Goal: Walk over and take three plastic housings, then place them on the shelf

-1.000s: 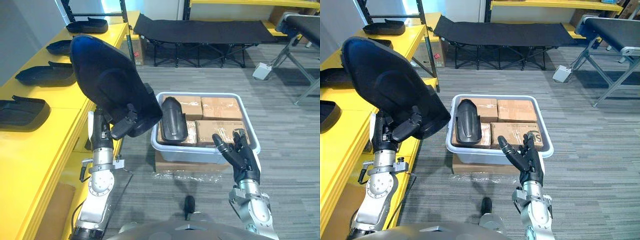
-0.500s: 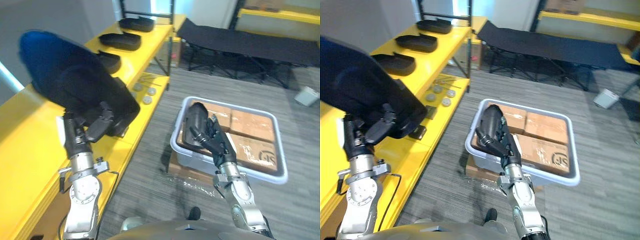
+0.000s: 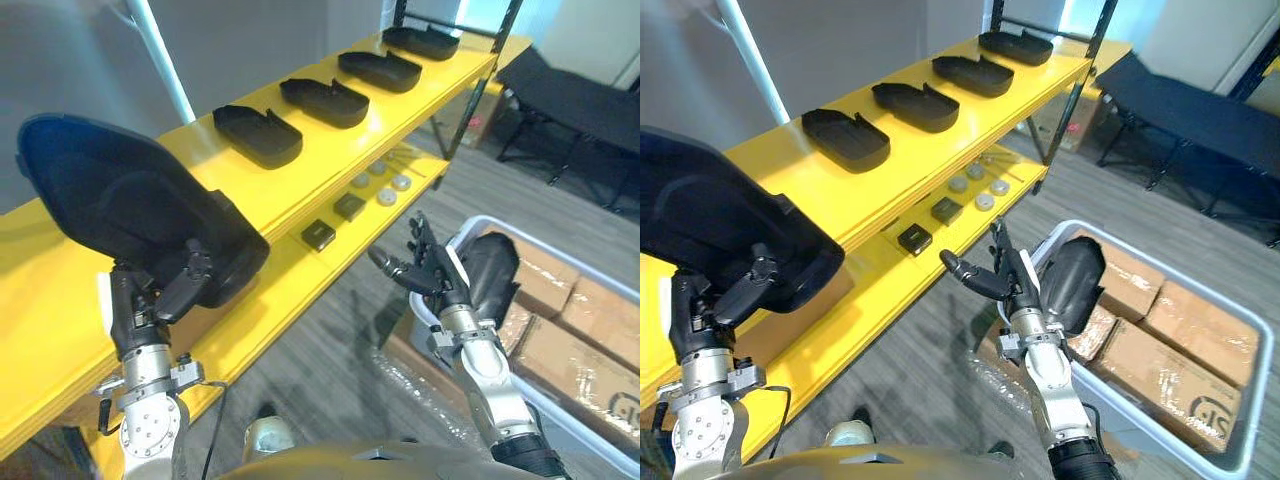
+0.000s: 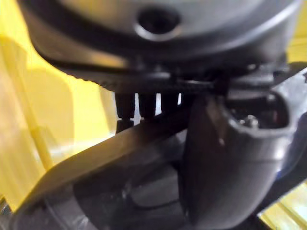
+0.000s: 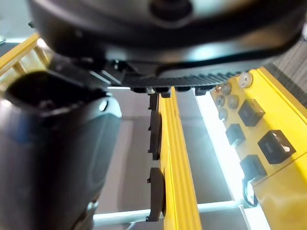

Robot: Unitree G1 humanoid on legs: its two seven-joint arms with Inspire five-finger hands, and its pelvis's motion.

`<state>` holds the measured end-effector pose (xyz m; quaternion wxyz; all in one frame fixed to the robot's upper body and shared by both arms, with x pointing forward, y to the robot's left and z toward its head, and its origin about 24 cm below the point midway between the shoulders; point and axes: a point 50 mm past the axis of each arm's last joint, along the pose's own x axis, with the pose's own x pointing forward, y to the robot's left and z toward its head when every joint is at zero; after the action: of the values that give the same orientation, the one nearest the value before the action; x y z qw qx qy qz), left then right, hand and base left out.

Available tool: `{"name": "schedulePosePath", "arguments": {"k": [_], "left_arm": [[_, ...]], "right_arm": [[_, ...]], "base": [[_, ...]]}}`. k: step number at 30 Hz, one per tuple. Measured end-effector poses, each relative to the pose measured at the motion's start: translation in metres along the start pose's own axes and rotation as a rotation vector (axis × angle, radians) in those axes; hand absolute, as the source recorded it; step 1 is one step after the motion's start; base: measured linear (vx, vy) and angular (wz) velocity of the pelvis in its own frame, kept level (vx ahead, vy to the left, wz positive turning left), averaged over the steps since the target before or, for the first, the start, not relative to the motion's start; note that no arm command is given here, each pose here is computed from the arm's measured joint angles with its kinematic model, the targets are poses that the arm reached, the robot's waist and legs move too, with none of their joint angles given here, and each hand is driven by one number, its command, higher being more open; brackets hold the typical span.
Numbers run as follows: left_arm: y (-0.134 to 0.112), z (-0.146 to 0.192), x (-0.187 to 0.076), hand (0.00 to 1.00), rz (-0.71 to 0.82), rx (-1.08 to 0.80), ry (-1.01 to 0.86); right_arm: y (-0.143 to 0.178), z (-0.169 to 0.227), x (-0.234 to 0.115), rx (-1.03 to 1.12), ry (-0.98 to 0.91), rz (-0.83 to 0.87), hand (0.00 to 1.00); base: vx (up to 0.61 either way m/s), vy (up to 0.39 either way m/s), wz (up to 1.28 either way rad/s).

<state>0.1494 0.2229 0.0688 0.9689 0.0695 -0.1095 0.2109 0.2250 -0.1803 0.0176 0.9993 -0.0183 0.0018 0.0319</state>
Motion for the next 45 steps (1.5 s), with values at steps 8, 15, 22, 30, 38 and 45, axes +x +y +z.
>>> {"name": "schedulePosePath", "arguments": {"k": [8, 15, 22, 30, 38, 45], "left_arm": [[-0.015, 0.011, 0.028, 0.0, -0.124, -0.01, -0.113], [-0.028, 0.008, 0.021, 0.0, -0.136, -0.063, -0.082], [-0.017, 0.005, 0.017, 0.0, -0.125, -0.032, -0.066], [0.012, 0.036, 0.03, 0.0, -0.041, 0.003, -0.25], [-0.017, 0.043, 0.075, 0.0, -0.041, -0.13, -0.322], [-0.021, 0.02, 0.051, 0.0, -0.136, -0.112, -0.2]], "right_arm": [[-0.004, -0.013, -0.027, 0.031, 0.055, -0.054, 1.0], [-0.005, 0.005, -0.01, -0.054, -0.033, 0.051, 1.0], [0.003, 0.02, -0.007, 0.038, -0.174, -0.026, 1.0], [-0.001, 0.083, 0.002, 0.065, -0.559, -0.15, 1.0], [-0.03, 0.149, -0.002, -0.08, -0.886, -0.143, 1.0], [-0.058, 0.165, -0.006, -0.107, -0.91, -0.149, 1.0]], "base": [[0.09, 0.057, 0.63], [-0.01, -0.041, 0.32], [-0.04, 0.011, 0.31], [0.12, 0.15, 0.38], [0.24, -0.06, 0.91], [0.2, -0.272, 0.57]]}}
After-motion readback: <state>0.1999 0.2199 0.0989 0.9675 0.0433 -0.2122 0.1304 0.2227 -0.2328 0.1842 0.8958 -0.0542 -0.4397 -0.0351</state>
